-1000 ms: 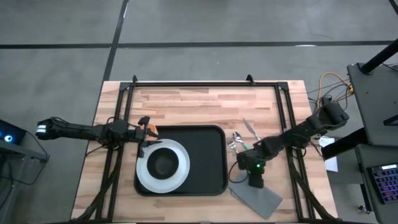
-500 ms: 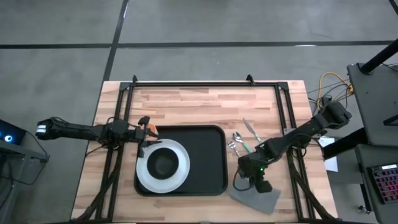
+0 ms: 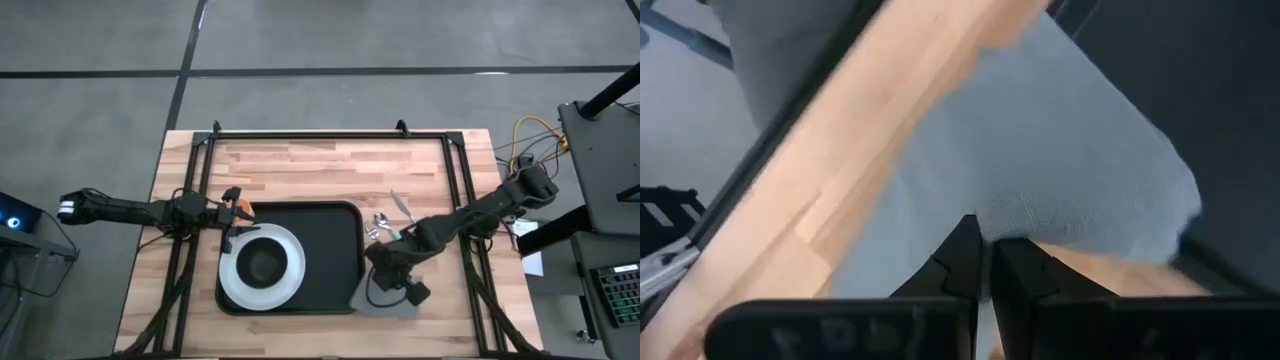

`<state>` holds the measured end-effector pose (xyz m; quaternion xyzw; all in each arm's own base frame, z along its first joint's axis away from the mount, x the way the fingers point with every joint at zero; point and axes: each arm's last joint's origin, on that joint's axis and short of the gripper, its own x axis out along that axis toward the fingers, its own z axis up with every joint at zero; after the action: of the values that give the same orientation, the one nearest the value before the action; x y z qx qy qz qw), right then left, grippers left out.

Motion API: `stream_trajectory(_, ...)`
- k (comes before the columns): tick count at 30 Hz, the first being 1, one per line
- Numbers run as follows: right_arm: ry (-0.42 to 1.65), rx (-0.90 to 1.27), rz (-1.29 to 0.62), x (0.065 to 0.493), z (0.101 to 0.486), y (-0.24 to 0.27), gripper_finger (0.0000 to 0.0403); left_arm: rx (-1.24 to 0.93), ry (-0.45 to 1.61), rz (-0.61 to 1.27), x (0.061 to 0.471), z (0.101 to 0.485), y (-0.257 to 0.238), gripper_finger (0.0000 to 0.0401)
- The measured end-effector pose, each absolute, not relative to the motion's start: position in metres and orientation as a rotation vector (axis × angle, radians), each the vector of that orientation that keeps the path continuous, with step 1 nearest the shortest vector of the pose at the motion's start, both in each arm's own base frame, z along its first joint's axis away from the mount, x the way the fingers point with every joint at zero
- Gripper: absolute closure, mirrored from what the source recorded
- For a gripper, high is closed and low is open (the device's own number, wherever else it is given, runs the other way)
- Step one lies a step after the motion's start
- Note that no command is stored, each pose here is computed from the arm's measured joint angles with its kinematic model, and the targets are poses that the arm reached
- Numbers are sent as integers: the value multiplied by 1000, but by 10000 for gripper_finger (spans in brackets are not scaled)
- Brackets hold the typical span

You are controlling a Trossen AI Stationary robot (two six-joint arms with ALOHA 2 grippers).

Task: Set up tray
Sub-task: Put the gray napkin on the black tray to the right side of the white plate

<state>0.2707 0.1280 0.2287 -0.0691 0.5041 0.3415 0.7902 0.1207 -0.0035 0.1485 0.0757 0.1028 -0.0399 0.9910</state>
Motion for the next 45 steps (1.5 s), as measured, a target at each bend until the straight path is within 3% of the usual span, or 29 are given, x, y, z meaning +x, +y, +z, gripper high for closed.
stream_trajectory(6, 970, -209, 769, 280, 256, 132, 395, 152, 208, -80, 121, 149, -4, 339)
stream_trajectory(10, 934, -260, 683, 285, 266, 130, 395, 152, 208, -80, 121, 148, -4, 339)
stream_trajectory(20, 933, -329, 582, 293, 258, 107, 395, 152, 208, -80, 121, 148, -4, 339)
stream_trajectory(24, 899, -418, 447, 298, 264, 101, 395, 152, 210, -80, 121, 148, -4, 339)
stream_trajectory(39, 814, -335, 245, 309, 294, 91, 394, 152, 211, -80, 121, 148, -4, 339)
stream_trajectory(45, 753, -138, 254, 312, 318, 100, 394, 152, 212, -80, 121, 148, -4, 339)
